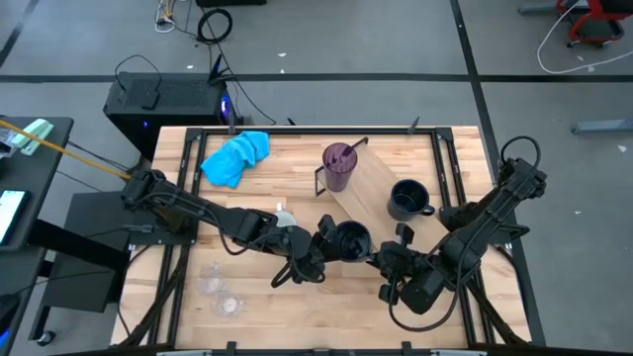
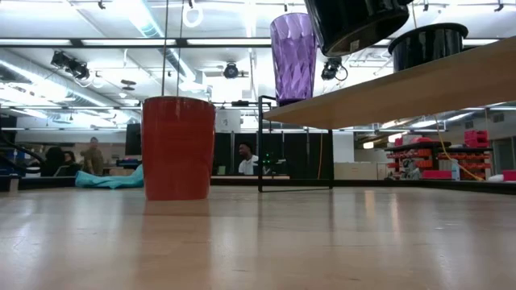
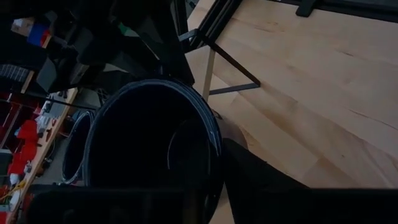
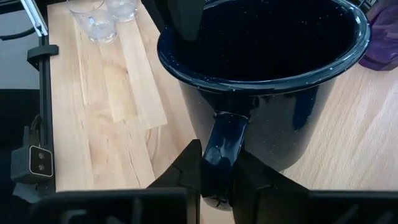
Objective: Stack small to large cups/mugs on shelf
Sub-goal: Put the black mug on the shelf aligned with the other black mug
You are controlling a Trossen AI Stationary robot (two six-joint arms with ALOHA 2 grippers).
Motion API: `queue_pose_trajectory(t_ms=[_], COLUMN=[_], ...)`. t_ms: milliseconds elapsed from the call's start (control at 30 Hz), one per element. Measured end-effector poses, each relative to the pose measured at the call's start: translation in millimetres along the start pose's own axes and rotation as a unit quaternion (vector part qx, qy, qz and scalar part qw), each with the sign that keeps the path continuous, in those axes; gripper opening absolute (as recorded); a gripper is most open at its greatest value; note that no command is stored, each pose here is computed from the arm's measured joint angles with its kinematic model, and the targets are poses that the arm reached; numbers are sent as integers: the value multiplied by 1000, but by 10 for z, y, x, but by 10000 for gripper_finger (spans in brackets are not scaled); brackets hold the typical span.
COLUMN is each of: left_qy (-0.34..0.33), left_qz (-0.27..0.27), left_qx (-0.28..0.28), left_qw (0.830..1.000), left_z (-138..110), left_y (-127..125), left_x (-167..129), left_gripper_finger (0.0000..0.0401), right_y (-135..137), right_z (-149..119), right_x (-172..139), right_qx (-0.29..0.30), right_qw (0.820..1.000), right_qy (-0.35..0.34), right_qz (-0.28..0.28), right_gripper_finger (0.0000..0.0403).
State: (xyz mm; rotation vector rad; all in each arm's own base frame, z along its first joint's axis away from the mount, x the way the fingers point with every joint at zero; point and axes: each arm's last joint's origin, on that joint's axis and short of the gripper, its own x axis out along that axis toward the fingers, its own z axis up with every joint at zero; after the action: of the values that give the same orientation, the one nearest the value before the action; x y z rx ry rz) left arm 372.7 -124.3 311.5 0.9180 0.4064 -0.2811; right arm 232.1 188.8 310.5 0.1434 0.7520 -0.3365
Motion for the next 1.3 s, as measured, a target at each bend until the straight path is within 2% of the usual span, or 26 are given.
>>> queue_pose_trajectory(t_ms=[400,700,833,933,1067,1200,1300], left_qy=[-2,3,-16,-41,-52,-31,4], left_qz=[4,21,23,27,-5,-37,-59], left_qx=[0,24,22,-8,-47,-93,-121], left_qw=[1000,999,999,999,998,994,991], left_z=[5,145,263,362,407,364,291], left_y=[7,-115,-137,-101,-102,-115,-150], left_x=[0,-57,-218,-435,-721,-899,-904], left_gripper_finger=[81,185,213,215,200,181,171], right_y=[-2,-31,-47,-57,-61,-70,-53], right_z=[-1,-20,-33,-53,-117,-215,-278], right_x=[1,0,-1,-12,-58,-142,-213], right_qx=[-1,3,6,11,18,24,33], right_qw=[1000,1000,1000,999,999,998,998], right_qy=[-1,6,11,14,22,21,5], right_qz=[-2,-15,-22,-28,-36,-54,-59], right_gripper_finger=[50,52,50,51,52,51,54])
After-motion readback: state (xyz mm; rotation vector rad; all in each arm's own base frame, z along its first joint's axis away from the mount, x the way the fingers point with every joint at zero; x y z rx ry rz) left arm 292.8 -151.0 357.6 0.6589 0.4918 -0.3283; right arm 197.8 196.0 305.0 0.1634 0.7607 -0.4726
